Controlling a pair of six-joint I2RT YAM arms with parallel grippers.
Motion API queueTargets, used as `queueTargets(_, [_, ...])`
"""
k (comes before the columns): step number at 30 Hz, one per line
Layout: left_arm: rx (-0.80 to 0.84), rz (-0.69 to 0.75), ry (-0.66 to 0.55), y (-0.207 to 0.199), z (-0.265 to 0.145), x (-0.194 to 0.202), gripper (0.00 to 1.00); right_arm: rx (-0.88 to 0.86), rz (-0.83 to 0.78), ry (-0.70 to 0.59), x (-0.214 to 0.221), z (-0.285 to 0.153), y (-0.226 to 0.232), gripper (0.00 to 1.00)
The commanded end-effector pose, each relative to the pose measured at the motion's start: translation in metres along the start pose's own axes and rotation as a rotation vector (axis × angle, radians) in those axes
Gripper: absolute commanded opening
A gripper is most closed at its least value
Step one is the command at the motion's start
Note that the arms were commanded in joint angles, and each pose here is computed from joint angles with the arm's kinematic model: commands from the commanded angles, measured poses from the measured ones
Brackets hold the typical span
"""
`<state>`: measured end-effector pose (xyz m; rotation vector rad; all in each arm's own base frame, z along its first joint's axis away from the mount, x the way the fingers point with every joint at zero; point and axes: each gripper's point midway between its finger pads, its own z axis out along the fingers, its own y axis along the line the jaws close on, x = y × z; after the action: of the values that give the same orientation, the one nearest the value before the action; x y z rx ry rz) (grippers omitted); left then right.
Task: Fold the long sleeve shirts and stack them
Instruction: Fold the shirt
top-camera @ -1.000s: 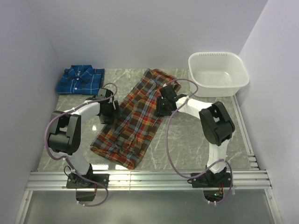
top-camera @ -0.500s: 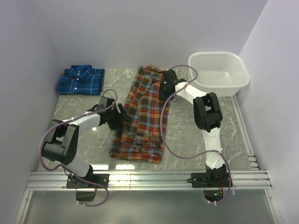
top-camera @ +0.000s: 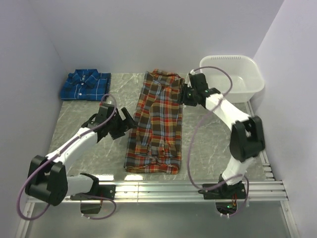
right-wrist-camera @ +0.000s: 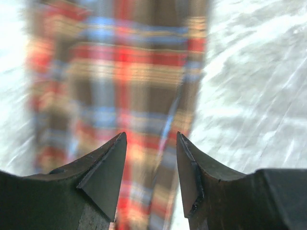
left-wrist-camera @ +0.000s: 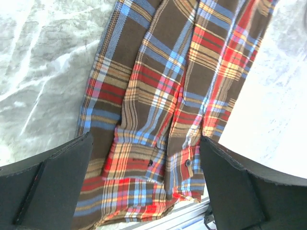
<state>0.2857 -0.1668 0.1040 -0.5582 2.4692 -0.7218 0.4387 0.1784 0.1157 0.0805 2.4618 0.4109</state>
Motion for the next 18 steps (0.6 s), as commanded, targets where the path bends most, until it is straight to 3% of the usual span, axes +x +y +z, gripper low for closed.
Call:
queueTargets(1, [-0.057,0.027,0.004,0.020,-0.010,0.010,0.99,-0.169,-0.023,-0.059,0.014,-0.045,0.045,0.53])
queueTargets(9, [-0.053,0.044,0.091,0.052,-0.008,0.052,0.96,-0.328,-0.064,0.138,0.137,-0.067,0.103,0.52])
queueTargets(14, [-0.036,0.048,0.139,0.061,-0.006,0.068,0.92,-0.240,-0.109,0.308,0.211,-0.049,0.089,0.51])
queueTargets(18, [-0.025,0.046,0.159,0.063,-0.004,0.075,0.89,-0.139,-0.154,0.406,0.241,-0.044,0.062,0.51])
